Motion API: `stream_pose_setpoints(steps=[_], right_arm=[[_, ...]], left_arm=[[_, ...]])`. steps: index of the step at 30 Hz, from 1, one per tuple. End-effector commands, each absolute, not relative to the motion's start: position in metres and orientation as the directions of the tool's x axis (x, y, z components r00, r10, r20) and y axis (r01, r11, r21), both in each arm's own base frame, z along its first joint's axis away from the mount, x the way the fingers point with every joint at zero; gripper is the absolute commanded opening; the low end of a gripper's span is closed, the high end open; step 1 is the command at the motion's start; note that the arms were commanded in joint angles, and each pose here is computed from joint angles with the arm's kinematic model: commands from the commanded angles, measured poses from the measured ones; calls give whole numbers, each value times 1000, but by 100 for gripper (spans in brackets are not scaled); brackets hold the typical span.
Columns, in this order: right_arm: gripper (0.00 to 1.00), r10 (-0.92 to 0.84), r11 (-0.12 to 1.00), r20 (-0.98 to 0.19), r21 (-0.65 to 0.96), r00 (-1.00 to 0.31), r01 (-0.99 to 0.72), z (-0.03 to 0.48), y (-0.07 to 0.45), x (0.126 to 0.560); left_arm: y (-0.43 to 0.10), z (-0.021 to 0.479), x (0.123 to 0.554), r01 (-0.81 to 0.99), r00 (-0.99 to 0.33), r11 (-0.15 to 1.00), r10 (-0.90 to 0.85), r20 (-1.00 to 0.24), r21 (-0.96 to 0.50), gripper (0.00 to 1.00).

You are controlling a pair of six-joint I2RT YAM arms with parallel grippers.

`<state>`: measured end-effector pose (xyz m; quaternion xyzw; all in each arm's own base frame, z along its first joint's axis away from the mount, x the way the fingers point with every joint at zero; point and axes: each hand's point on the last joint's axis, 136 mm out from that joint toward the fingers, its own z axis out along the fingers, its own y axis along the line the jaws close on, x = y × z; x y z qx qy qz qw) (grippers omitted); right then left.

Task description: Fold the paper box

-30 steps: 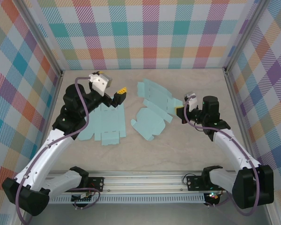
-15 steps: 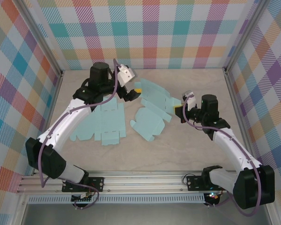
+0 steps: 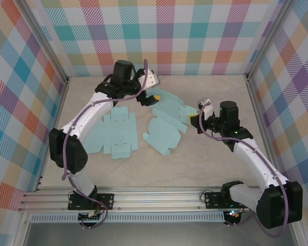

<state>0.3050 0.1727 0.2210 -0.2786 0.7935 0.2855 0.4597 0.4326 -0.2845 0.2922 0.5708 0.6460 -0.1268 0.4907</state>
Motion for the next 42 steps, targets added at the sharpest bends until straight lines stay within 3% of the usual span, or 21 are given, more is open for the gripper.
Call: stream_pose_setpoints(steps=[1, 7, 10, 18, 19, 22, 23, 26, 31, 34, 42], right_arm=[[0, -199, 664, -904, 159, -378, -731, 233, 176, 302], [0, -204, 663, -900, 161, -384, -731, 232, 176, 303], [0, -201, 662, -903, 160, -379, -732, 234, 177, 303], [0, -198, 659, -904, 163, -379, -734, 233, 178, 305], [0, -198, 659, -904, 163, -379, -734, 232, 178, 306], [0, -196, 658, -904, 166, -380, -734, 230, 179, 307], [0, -194, 658, -905, 166, -379, -734, 229, 179, 307], [0, -193, 665, -904, 166, -382, -728, 226, 178, 309], [0, -185, 725, -895, 154, -406, -671, 218, 168, 317], [0, -179, 777, -888, 136, -423, -614, 212, 157, 322], [0, -114, 869, -852, 164, -511, -466, 196, 136, 341]], left_arm=[[-285, 289, 434, 877, 169, 254, 631, -757, 408, 99], [-291, 279, 447, 885, 179, 220, 653, -736, 411, 94], [-294, 270, 451, 898, 172, 194, 672, -720, 395, 85], [-301, 244, 444, 920, 180, 117, 720, -670, 373, 81], [-301, 242, 445, 920, 178, 118, 723, -667, 374, 76], [-304, 237, 450, 916, 173, 126, 733, -658, 381, 43], [-305, 235, 452, 915, 170, 128, 737, -654, 382, 37], [-308, 228, 452, 915, 168, 121, 753, -636, 384, 36], [-307, 227, 455, 900, 159, 143, 773, -615, 413, 7], [-304, 237, 454, 883, 156, 174, 768, -621, 437, 0], [-296, 264, 442, 815, 100, 311, 755, -648, 489, 0]])
